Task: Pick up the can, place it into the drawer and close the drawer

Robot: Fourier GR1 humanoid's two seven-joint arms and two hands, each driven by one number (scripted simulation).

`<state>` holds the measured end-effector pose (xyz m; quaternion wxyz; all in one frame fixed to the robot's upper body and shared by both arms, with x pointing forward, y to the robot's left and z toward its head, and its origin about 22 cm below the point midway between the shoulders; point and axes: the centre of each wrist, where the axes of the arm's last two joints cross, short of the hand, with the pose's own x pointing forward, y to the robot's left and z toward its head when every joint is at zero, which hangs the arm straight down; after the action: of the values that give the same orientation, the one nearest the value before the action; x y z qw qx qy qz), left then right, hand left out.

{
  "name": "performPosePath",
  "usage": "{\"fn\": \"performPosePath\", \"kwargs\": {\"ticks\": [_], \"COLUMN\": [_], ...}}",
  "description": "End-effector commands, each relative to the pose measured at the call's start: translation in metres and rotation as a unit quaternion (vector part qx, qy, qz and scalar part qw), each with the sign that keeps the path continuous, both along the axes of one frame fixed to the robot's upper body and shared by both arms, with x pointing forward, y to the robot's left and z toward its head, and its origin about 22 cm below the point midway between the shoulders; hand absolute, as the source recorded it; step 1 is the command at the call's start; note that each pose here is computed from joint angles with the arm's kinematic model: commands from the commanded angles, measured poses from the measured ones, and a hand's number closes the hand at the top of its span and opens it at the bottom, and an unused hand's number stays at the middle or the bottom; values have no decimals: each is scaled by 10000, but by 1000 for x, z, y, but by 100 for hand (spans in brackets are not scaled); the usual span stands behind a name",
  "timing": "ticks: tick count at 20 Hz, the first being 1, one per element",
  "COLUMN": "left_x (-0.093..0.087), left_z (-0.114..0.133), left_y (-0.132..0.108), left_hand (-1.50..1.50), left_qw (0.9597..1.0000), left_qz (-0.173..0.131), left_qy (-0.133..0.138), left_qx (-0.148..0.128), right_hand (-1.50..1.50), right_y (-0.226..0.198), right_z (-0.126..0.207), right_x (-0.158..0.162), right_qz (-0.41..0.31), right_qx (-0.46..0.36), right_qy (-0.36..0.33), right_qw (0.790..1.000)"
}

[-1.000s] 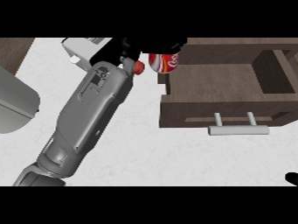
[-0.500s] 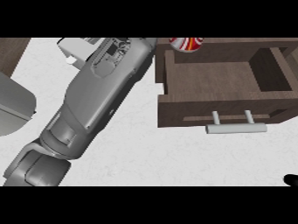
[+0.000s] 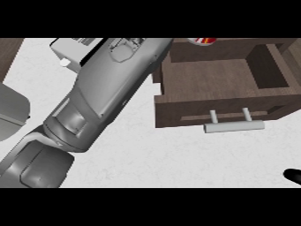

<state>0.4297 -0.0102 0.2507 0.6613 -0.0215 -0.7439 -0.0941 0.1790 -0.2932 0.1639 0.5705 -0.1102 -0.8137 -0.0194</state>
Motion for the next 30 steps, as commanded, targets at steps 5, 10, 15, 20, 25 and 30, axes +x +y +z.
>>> {"fn": "performPosePath", "kwargs": {"ticks": [5,10,15,20,25,30], "left_x": [4,2,1,3,5,4], "left_z": [-3,3,10,9,-8,8], "left_y": [-7,-12,-17,-14,-8,-12], "left_hand": [150,-150,-150,-150,-150,-150], "left_qw": [9985,9968,9954,9953,9951,9945], "left_qz": [490,786,925,937,960,852], "left_qy": [-132,-64,-197,-231,-106,-114], "left_qx": [225,127,120,-46,-224,-597], "right_hand": [-150,-150,-150,-150,-150,-150], "right_y": [-3,-5,10,4,19,28], "right_z": [20,5,10,17,31,19], "right_x": [3,15,24,21,37,52], "right_qz": [48,162,122,329,275,188], "right_qx": [-50,-18,-342,-938,-1906,-2758], "right_qy": [-8,-17,-91,-189,-537,-490], "right_qw": [10000,9999,9993,9949,9798,9598]}}
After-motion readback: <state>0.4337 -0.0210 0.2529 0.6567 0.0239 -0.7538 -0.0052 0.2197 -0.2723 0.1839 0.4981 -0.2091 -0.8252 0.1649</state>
